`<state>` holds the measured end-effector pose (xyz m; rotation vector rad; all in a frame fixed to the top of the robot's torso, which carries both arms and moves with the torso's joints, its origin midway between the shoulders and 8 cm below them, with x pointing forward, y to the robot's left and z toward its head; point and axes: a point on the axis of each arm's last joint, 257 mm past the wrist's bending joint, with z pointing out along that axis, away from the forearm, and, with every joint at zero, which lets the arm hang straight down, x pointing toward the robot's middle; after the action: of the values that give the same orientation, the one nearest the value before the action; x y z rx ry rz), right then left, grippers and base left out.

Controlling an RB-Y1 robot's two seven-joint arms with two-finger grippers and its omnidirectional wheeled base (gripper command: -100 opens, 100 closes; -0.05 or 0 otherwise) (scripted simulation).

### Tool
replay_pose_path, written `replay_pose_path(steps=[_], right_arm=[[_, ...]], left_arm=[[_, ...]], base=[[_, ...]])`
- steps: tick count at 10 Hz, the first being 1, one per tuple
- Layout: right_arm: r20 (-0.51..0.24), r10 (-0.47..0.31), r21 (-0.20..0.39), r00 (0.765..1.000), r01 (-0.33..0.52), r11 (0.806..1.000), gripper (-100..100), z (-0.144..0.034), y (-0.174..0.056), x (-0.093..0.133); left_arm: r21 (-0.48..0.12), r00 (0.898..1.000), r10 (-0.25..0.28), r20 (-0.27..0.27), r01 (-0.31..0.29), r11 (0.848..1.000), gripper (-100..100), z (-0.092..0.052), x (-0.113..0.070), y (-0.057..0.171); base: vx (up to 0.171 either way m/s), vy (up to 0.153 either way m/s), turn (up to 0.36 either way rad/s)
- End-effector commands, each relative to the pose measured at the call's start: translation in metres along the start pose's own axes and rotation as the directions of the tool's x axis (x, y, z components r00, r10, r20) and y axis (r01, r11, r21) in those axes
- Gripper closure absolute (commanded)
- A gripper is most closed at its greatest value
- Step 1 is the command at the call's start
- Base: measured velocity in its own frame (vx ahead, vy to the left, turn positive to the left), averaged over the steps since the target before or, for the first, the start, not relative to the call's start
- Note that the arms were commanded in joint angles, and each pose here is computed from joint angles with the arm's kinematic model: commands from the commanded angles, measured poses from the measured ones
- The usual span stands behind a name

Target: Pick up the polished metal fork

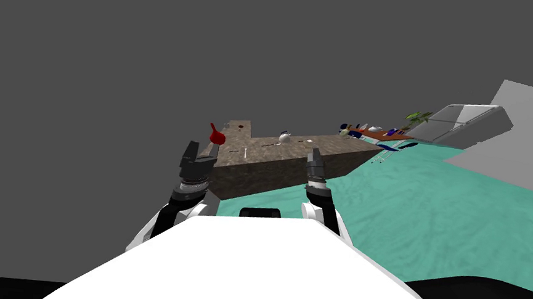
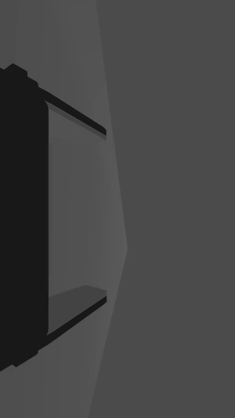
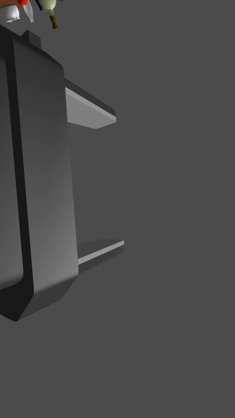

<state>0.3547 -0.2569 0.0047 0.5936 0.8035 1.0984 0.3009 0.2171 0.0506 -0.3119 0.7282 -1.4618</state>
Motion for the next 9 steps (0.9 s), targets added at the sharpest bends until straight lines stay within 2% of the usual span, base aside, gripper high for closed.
replay_pose_path(steps=[1,2,3,4,5,6,7,8,9], right_arm=[[0.000,0.000,0.000,1.000,0.000,1.000,0,0.000,0.000,0.000],[0.000,0.000,0.000,1.000,0.000,1.000,0,0.000,0.000,0.000],[0.000,0.000,0.000,1.000,0.000,1.000,0,0.000,0.000,0.000],[0.000,0.000,0.000,1.000,0.000,1.000,0,0.000,0.000,0.000],[0.000,0.000,0.000,1.000,0.000,1.000,0,0.000,0.000,0.000],[0.000,0.000,0.000,1.000,0.000,1.000,0,0.000,0.000,0.000],[0.000,0.000,0.000,1.000,0.000,1.000,0,0.000,0.000,0.000],[0.000,0.000,0.000,1.000,0.000,1.000,0,0.000,0.000,0.000],[0.000,0.000,0.000,1.000,0.000,1.000,0,0.000,0.000,0.000]], left_arm=[[-0.032,0.999,-0.026,-0.044,0.025,0.999,-100,-0.006,0.011,0.011],[-0.033,0.998,-0.025,-0.051,0.023,0.999,-100,-0.007,0.012,0.011],[-0.068,0.995,-0.051,-0.084,0.045,0.997,-100,-0.014,0.020,0.022],[-0.069,0.995,-0.050,-0.091,0.044,0.997,-100,-0.014,0.021,0.022],[-0.111,0.990,-0.077,-0.122,0.064,0.992,-100,-0.023,0.029,0.034],[-0.112,0.989,-0.076,-0.130,0.062,0.992,-100,-0.024,0.030,0.034],[-0.160,0.982,-0.104,-0.156,0.079,0.984,-100,-0.035,0.037,0.048],[-0.162,0.980,-0.103,-0.168,0.076,0.984,-100,-0.035,0.038,0.048],[-0.215,0.973,-0.131,-0.191,0.089,0.973,-100,-0.048,0.044,0.063]], base=[[-0.088,0.029,-0.133],[-0.076,0.028,-0.067],[-0.093,0.027,-0.132],[-0.083,0.026,-0.077],[-0.103,0.031,-0.149],[-0.086,0.024,-0.092],[-0.075,0.013,-0.157],[-0.060,0.016,-0.091],[-0.064,0.014,-0.182]])
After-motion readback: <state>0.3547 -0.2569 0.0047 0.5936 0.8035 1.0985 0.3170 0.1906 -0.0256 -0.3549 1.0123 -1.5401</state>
